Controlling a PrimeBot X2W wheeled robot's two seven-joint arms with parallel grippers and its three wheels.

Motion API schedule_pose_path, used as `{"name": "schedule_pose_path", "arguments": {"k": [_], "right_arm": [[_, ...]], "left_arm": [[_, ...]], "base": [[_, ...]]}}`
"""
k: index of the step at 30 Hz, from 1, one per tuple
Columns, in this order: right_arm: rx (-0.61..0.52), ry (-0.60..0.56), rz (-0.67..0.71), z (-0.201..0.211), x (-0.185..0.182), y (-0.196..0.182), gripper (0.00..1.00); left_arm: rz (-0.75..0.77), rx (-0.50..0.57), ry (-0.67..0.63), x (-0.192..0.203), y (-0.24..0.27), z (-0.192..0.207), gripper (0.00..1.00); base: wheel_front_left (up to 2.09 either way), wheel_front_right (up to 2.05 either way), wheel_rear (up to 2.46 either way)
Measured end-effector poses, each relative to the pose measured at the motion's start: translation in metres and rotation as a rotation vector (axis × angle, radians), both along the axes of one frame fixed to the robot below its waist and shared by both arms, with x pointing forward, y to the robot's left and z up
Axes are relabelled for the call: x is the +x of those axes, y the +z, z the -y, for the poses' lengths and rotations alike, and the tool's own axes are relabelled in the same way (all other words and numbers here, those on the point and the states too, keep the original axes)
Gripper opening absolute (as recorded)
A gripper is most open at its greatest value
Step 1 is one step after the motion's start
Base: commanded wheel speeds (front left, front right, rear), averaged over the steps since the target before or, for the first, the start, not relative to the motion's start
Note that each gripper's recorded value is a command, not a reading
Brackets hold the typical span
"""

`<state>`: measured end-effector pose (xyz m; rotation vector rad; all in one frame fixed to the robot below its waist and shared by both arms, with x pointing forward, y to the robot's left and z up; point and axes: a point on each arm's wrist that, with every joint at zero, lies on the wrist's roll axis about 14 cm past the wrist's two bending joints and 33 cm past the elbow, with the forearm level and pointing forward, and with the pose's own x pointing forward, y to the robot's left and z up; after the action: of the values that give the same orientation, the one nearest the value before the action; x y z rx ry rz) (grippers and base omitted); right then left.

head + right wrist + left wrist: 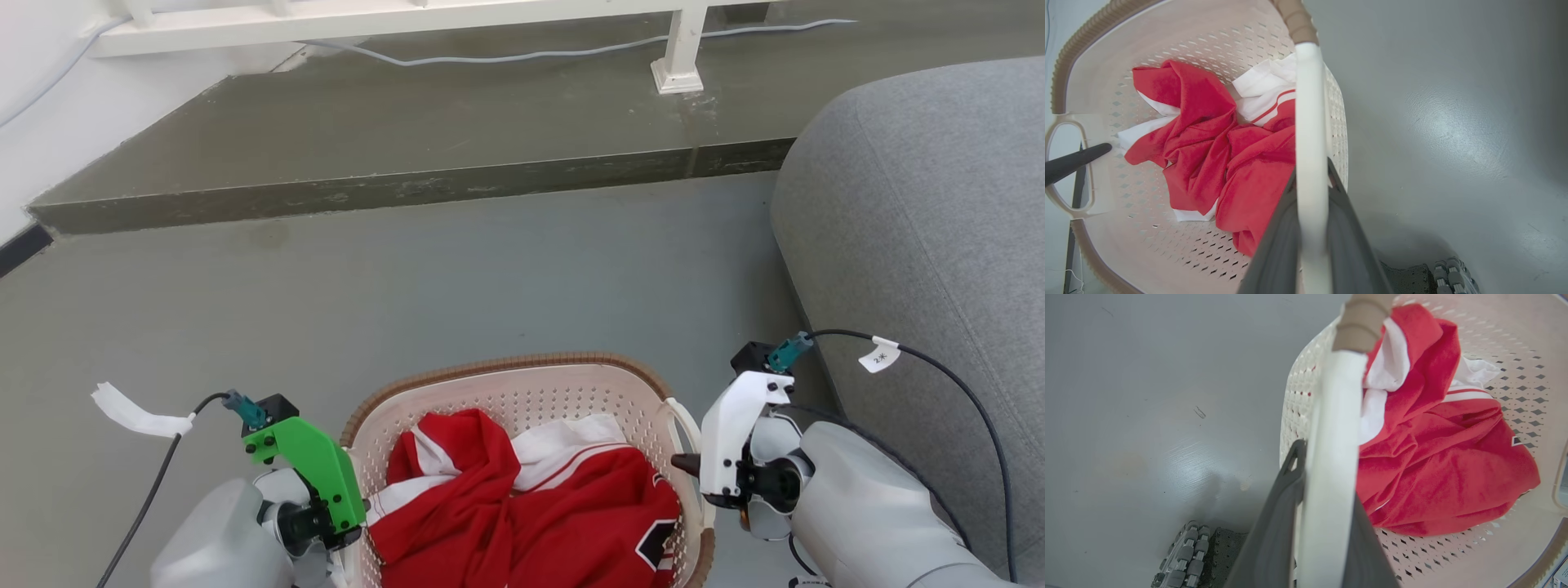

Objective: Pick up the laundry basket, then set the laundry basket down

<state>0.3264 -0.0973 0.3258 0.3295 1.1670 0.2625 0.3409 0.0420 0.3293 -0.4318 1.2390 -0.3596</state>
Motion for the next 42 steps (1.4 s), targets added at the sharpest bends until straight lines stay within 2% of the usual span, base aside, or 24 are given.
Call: {"name": "schedule_pose_path", "arguments": {"k": [19, 25, 42], "right_arm": [[-0.007, -0.016, 0.021, -0.002, 0.012, -0.013, 0.0], [-0.022, -0.017, 0.045, -0.002, 0.026, -0.022, 0.0], [-0.048, -0.056, 0.072, -0.002, 0.059, -0.068, 0.0]], "left_arm": [[0.021, -0.003, 0.014, 0.013, -0.015, -0.001, 0.0], [0.039, 0.001, 0.02, 0.027, -0.025, 0.0, 0.0], [0.08, 0.015, 0.037, 0.061, -0.073, 0.002, 0.0]], "base": [[0.0, 0.0, 0.0], [0.0, 0.0, 0.0], [0.0, 0.0, 0.0]]}}
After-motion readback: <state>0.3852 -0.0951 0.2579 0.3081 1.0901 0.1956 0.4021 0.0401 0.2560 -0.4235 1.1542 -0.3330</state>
